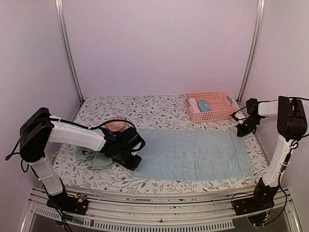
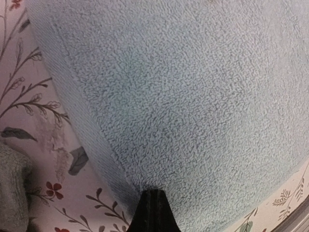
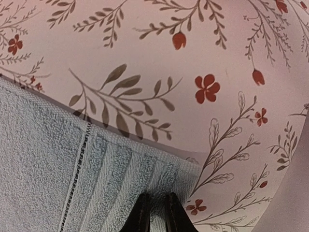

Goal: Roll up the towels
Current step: Adjust the towel at the center of the board, then pick up the towel from the center of the board.

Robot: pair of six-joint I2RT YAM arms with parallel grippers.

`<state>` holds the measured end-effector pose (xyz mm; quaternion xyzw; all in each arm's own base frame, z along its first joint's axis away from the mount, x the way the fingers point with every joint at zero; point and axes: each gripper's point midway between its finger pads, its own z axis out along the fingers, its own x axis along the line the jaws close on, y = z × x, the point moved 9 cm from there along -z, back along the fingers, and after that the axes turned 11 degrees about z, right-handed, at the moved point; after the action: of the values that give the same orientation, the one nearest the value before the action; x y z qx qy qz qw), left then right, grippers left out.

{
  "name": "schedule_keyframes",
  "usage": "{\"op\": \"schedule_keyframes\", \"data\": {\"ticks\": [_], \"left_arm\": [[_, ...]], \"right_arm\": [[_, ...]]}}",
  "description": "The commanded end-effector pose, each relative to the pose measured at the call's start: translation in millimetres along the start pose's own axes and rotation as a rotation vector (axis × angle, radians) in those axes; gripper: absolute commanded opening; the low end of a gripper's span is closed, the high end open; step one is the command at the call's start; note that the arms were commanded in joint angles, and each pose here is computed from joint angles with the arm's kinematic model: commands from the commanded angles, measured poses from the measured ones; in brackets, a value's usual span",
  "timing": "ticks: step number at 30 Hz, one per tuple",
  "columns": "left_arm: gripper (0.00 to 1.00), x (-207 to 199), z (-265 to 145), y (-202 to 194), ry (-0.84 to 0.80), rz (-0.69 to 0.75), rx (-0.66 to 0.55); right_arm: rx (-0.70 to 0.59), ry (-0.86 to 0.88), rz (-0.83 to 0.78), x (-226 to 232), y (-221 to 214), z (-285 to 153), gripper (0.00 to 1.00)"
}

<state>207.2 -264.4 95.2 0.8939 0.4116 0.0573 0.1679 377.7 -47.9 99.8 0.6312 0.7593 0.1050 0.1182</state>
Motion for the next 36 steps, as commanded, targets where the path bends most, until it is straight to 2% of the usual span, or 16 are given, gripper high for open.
{"op": "schedule_keyframes", "data": {"ticks": [1,8,9,11,15,17,21,25,27,30,33,35,36], "left_arm": [[0.0,-17.6,3.7,-42.0,-0.008,-0.005,0.183],[0.0,-32.5,-2.3,-46.6,0.006,-0.005,0.2],[0.0,-32.4,-4.6,-44.8,0.014,-0.004,0.194],[0.0,-31.2,-11.4,-38.9,0.037,0.001,0.175],[0.0,-25.3,-29.8,-19.9,0.108,0.01,0.101],[0.08,-16.8,-37.1,-8.2,0.141,-0.006,0.053],[0.4,14.7,-46.3,21.0,0.157,-0.075,-0.06],[0.56,43.0,-51.6,50.9,0.135,-0.13,-0.162],[0.67,57.3,-50.9,62.2,0.096,-0.182,-0.182],[0.65,71.4,-49.2,81.4,0.024,-0.207,-0.209],[0.64,79.7,-50.4,99.2,0.076,-0.214,-0.257],[0.6,82.2,-46.6,109.7,0.041,-0.225,-0.285],[0.55,83.2,-42.8,114.2,0.019,-0.23,-0.289]], "right_arm": [[0.028,-0.056,0.008,-10.1,9.5,16.2,0.14],[0.015,0.03,-0.05,14.2,15.4,3.0,0.18],[0.006,0.053,-0.049,17.9,16.0,-5.2,0.18],[-0.033,0.096,-0.039,23.3,17.7,-28.9,0.25],[-0.088,0.149,-0.034,32.4,11.2,-72.4,0.3],[-0.121,0.166,-0.049,36.8,5.0,-90.1,0.32],[-0.135,0.233,-0.062,48.5,-14.2,-100.3,0.33],[-0.174,0.312,-0.07,57.1,-21.0,-101.5,0.33],[-0.196,0.341,-0.057,59.7,-21.5,-98.7,0.32],[-0.256,0.441,-0.042,69.2,-25.7,-92.2,0.31],[-0.275,0.5,-0.072,74.0,-28.1,-94.8,0.3],[-0.298,0.49,-0.079,74.5,-30.0,-95.6,0.3],[-0.304,0.488,-0.079,74.6,-30.2,-96.5,0.3]]}}
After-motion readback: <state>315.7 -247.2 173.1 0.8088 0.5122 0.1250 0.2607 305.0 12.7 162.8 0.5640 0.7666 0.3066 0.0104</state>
